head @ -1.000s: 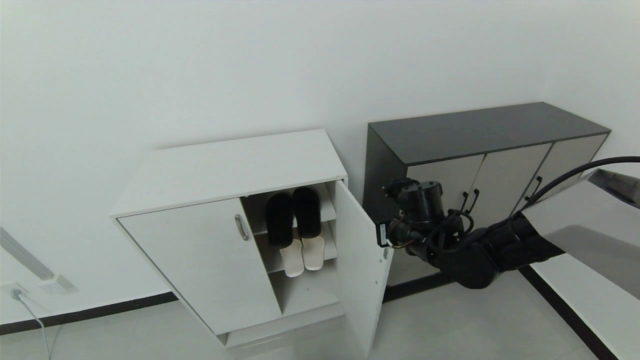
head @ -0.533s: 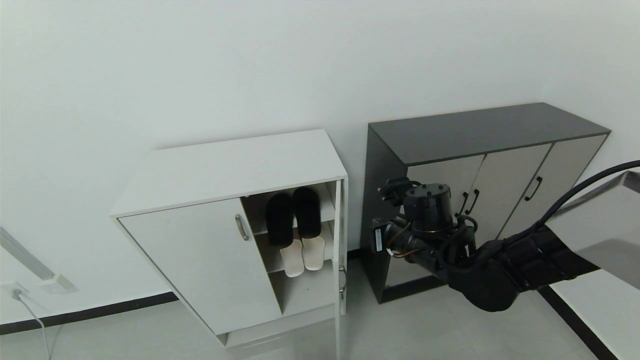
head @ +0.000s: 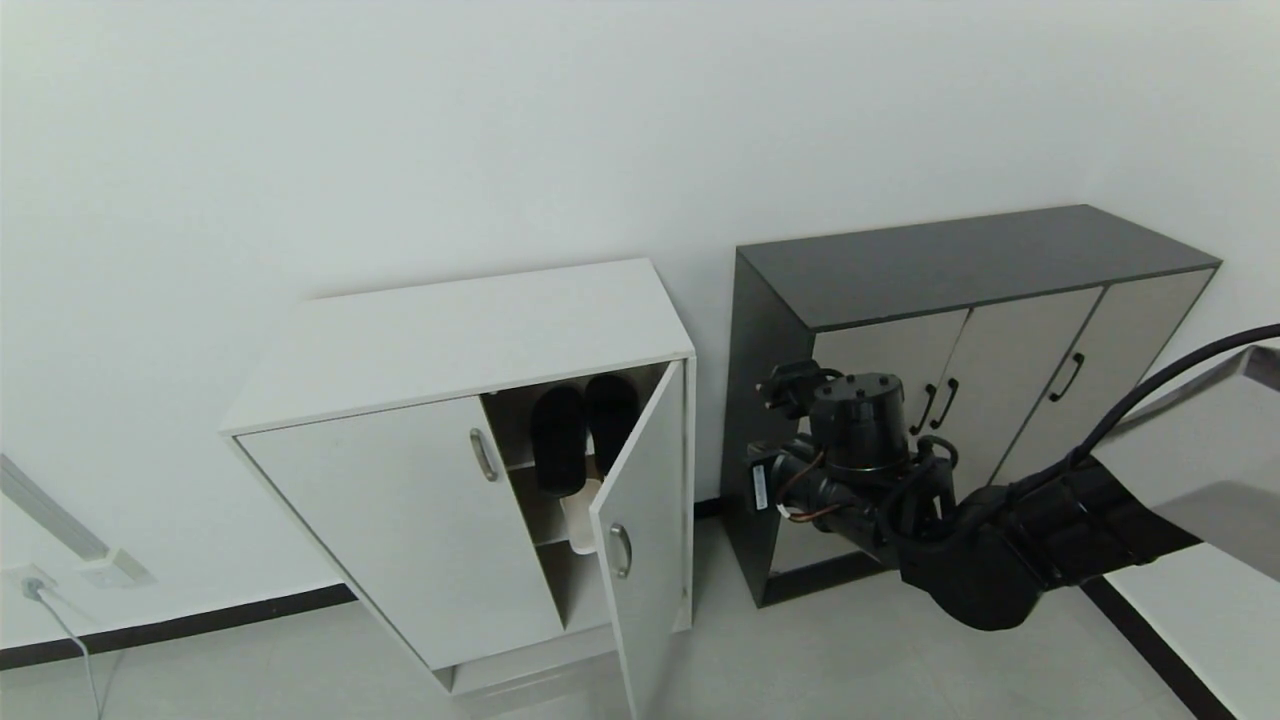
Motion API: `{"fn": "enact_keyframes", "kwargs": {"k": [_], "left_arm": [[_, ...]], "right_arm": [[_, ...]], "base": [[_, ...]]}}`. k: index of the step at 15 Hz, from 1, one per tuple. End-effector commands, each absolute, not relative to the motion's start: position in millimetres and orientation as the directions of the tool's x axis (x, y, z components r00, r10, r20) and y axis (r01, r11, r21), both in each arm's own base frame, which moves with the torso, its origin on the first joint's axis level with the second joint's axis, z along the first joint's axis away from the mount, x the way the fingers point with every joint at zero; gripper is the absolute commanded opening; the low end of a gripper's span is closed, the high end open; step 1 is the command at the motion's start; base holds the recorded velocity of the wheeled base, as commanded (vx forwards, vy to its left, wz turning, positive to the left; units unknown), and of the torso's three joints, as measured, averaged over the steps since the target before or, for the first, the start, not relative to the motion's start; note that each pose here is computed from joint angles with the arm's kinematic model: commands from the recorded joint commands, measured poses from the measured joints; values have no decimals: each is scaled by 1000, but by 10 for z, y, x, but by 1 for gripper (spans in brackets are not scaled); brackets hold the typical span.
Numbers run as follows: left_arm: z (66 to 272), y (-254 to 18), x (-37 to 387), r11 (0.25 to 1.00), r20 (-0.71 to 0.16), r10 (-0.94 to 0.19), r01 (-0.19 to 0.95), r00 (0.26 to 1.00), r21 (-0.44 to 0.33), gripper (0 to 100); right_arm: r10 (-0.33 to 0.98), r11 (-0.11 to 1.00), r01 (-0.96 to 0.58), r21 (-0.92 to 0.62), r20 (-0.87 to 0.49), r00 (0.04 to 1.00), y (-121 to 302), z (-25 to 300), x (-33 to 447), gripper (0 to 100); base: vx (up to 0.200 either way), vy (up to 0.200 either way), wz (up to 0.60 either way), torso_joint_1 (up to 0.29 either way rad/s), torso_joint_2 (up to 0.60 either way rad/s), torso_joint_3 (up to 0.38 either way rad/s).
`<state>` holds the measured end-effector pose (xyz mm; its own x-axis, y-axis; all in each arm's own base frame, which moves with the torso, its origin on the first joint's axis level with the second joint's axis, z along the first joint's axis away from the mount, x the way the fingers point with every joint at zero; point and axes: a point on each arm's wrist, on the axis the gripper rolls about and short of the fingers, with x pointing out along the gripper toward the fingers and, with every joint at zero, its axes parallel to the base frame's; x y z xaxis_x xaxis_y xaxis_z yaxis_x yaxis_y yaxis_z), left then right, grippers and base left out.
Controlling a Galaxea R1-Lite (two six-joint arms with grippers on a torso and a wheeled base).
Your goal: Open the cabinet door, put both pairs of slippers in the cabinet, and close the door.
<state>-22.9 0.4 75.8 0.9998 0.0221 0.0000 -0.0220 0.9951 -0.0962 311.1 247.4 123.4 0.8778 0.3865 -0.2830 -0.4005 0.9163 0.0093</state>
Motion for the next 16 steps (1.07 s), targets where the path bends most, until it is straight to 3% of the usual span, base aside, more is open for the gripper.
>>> {"fn": "enact_keyframes", "kwargs": {"k": [1, 6, 12, 16], "left_arm": [[757, 4, -229, 995, 0, 23, -23, 1000, -96, 0], [757, 4, -229, 995, 0, 21, -21, 1000, -93, 0], [757, 4, -229, 995, 0, 23, -23, 1000, -95, 0], [757, 4, -229, 995, 0, 23, -23, 1000, -93, 0]], "right_arm": [[393, 913, -408, 8, -283, 875, 2498, 1213, 3087, 0], [395, 913, -407, 12, -269, 878, 2501, 1214, 3100, 0], [400, 913, -408, 2, -202, 894, 2449, 1233, 3085, 0], [416, 908, -420, 14, -170, 894, 2231, 1419, 2923, 0]], "base": [[0, 0, 600, 12, 2, 7], [0, 0, 600, 6, 2, 3], [0, 0, 0, 0, 0, 0], [0, 0, 0, 0, 0, 0]]}}
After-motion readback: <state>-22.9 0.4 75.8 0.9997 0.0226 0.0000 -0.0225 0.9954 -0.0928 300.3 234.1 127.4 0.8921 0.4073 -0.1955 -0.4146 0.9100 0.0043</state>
